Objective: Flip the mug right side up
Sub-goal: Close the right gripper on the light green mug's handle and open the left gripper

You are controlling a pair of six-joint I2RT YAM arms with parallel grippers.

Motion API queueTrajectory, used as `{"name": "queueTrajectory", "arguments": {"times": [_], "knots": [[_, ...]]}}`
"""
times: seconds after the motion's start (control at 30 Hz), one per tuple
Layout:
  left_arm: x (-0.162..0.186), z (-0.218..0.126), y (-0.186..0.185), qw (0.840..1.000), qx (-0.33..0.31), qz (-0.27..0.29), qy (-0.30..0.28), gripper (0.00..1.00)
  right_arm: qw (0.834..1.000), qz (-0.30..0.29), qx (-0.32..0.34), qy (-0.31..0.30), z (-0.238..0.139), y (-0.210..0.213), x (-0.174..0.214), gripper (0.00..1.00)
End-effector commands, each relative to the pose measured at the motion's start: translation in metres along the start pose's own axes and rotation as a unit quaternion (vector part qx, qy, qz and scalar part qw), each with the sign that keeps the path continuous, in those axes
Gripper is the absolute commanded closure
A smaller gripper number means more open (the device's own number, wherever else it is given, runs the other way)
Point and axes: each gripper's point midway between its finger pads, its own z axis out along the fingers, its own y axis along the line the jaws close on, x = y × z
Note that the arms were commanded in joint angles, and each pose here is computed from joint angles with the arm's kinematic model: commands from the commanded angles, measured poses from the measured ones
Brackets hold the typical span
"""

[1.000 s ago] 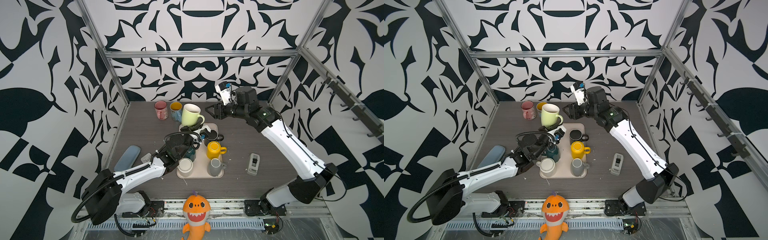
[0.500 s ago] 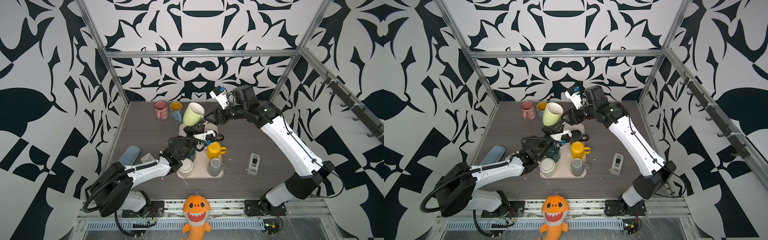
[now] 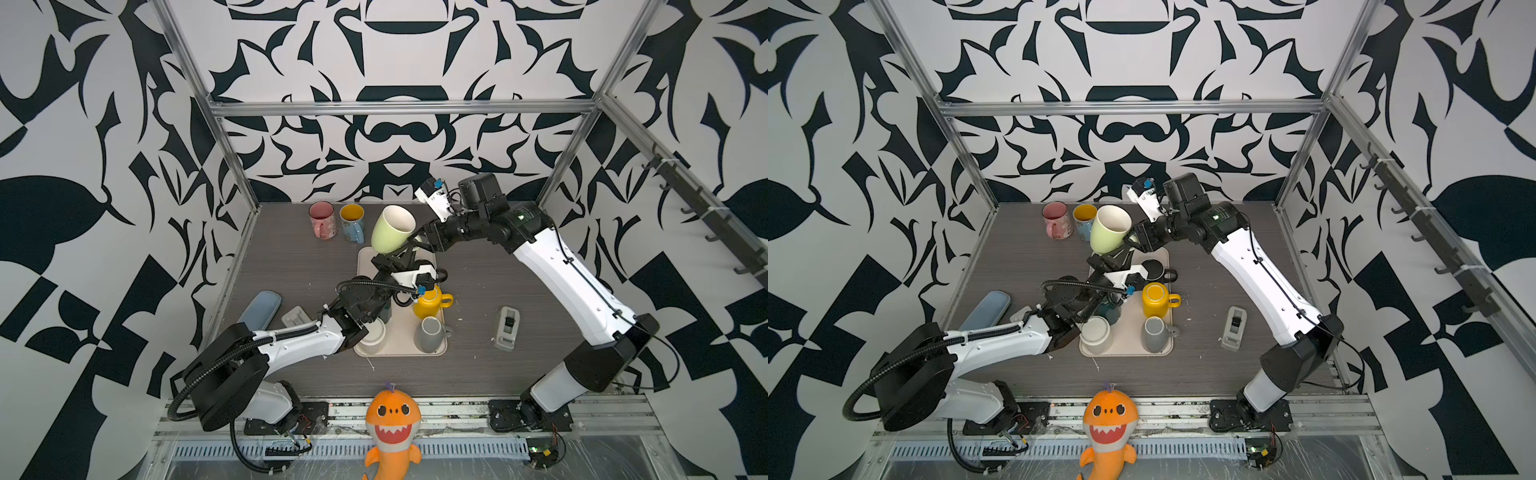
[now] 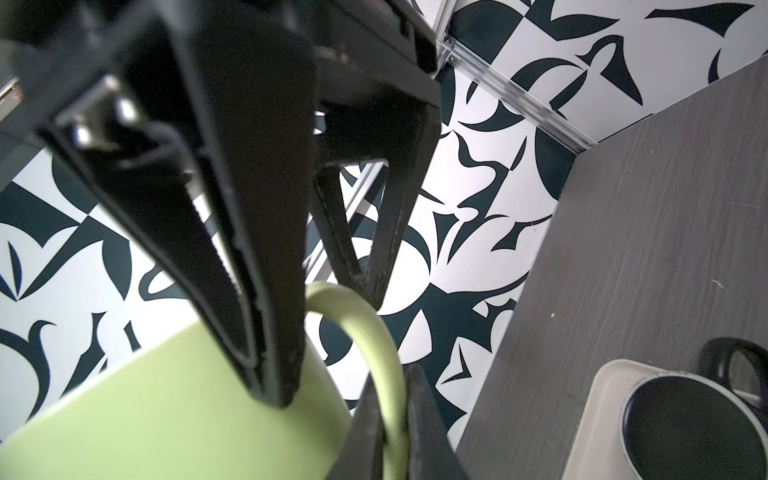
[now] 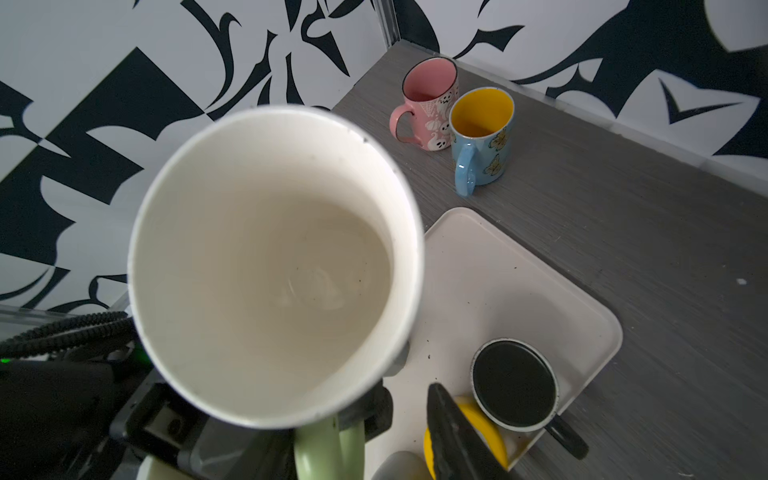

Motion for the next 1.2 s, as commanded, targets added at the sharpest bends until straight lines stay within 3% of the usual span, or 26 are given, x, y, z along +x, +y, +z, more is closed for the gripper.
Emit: {"name": "queueTrajectory", "arguments": {"times": [0.0,0.27,0.4,0.43,0.6,0.73,0.93,1.17], "knots": [[-0.024,-0.003,0.037,0.997,-0.068,-0.005,-0.045,1.0,1.0,-0.002,-0.009,-0.013,-0.001,0.003,-0.009,0.55],[-0.024,-0.003,0.037,0.997,-0.069,-0.008,-0.045,1.0,1.0,0.005,-0.012,-0.003,0.005,0.001,-0.006,0.66],[-0.024,-0.002,0.037,0.997,-0.07,-0.009,-0.044,1.0,1.0,0.006,-0.011,-0.003,0.006,0.0,-0.005,0.97],[-0.024,-0.002,0.037,0.997,-0.07,-0.009,-0.044,1.0,1.0,0.008,-0.01,-0.002,0.007,-0.001,-0.005,1.0],[-0.021,0.0,0.039,0.996,-0.081,-0.011,-0.036,1.0,1.0,0.008,-0.008,0.0,0.007,-0.002,-0.003,1.0],[-0.018,0.002,0.045,0.994,-0.102,-0.012,-0.026,0.86,1.0,0.006,0.003,-0.006,0.007,-0.004,-0.003,1.0],[-0.01,0.004,0.049,0.992,-0.123,-0.003,-0.005,0.52,0.999,0.015,0.04,-0.026,0.005,-0.015,-0.007,1.0],[-0.001,0.001,0.052,0.99,-0.138,0.01,0.02,0.36,0.994,0.025,0.094,-0.058,0.001,-0.034,-0.019,1.0]]}}
